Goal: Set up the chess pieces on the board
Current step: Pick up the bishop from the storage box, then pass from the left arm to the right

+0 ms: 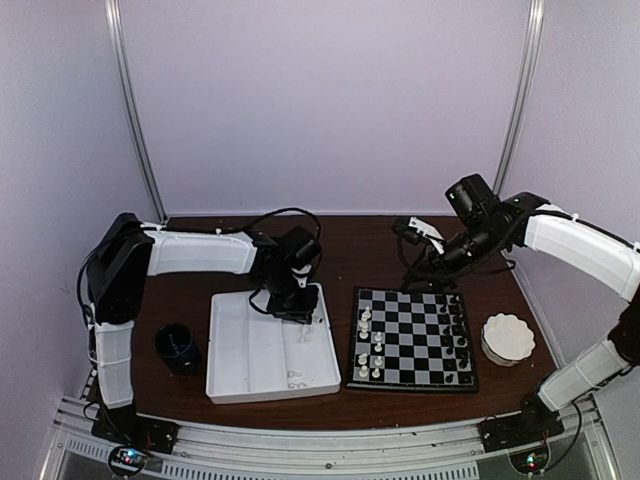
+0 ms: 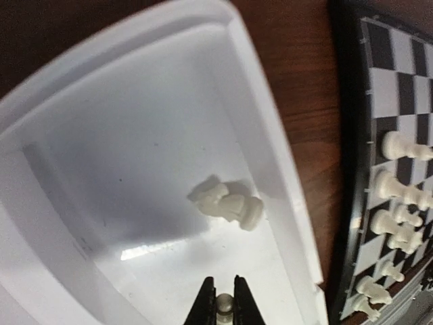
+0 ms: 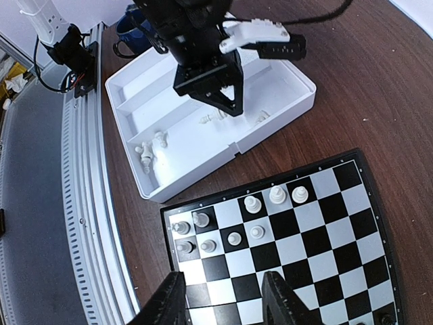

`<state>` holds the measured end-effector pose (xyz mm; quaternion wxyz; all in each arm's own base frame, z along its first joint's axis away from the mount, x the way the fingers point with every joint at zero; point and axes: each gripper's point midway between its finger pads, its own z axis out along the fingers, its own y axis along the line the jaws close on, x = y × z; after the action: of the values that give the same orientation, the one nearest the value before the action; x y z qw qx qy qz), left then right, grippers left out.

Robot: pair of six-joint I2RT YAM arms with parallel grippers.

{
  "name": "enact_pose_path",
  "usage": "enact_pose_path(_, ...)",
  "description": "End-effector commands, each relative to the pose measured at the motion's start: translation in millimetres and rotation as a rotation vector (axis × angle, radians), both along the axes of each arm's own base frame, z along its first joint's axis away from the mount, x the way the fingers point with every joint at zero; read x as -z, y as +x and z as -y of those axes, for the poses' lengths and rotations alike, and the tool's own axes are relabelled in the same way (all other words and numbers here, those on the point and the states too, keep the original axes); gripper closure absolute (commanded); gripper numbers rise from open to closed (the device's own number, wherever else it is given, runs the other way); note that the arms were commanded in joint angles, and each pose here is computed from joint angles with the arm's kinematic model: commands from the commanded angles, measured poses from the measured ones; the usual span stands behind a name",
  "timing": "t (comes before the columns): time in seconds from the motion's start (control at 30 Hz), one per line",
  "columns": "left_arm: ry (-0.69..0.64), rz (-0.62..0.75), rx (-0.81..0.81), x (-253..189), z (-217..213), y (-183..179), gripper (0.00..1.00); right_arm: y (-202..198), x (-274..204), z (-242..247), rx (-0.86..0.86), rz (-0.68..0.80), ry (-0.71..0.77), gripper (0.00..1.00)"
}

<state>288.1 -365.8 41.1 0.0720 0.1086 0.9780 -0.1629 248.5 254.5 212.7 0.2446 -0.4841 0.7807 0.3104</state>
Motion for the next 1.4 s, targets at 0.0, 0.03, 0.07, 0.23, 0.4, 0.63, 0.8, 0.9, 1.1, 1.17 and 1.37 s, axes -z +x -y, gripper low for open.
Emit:
enact_pose_path(0.0,-0.259,0.245,-0.031,-115.8,16.5,23.0,0.96,5.1,-17.9,-2.5,0.018,0.022,0.039,0.60)
enact_pose_path(0.03,-0.312,0.295,-0.039,-134.4,18.1,26.1,0.96,8.1,-21.4,-5.0,0.023,0.019,0.050,0.60)
enact_pose_path(0.07,-0.366,0.347,-0.049,-154.3,18.9,28.8,0.97,11.9,-24.9,-7.4,0.033,0.013,0.060,0.60)
enact_pose_path(0.23,-0.576,0.573,-0.087,-226.0,15.3,36.3,0.97,28.3,-50.1,-35.5,0.059,-0.086,0.211,0.60)
enact_pose_path(0.4,-0.768,0.764,-0.106,-280.1,7.4,32.7,0.98,42.8,-88.2,-71.9,0.059,-0.291,0.483,0.57)
enact_pose_path(0.63,-1.008,0.847,-0.121,-320.8,4.3,19.2,0.99,53.2,-125.5,-112.3,-0.017,-0.586,0.780,0.51)
enact_pose_path(0.8,-1.103,0.833,-0.134,-329.2,5.0,14.4,1.00,44.2,-118.2,-130.0,-0.042,-0.632,0.761,0.50)
enact_pose_path(0.9,-1.132,0.830,-0.155,-329.0,3.0,14.7,1.00,37.4,-117.8,-134.2,-0.057,-0.654,0.764,0.50)
enact_pose_path(1.1,-1.165,0.840,-0.162,-331.3,2.4,14.6,1.00,29.0,-118.8,-135.8,-0.073,-0.683,0.761,0.53)
enact_pose_path(1.17,-1.169,0.841,-0.169,-329.7,2.0,15.5,1.00,25.7,-121.2,-135.9,-0.083,-0.682,0.763,0.56)
enact_pose_path(1.37,-1.177,0.816,-0.179,-324.6,4.4,16.7,1.00,23.0,-124.8,-134.2,-0.088,-0.670,0.771,0.66)
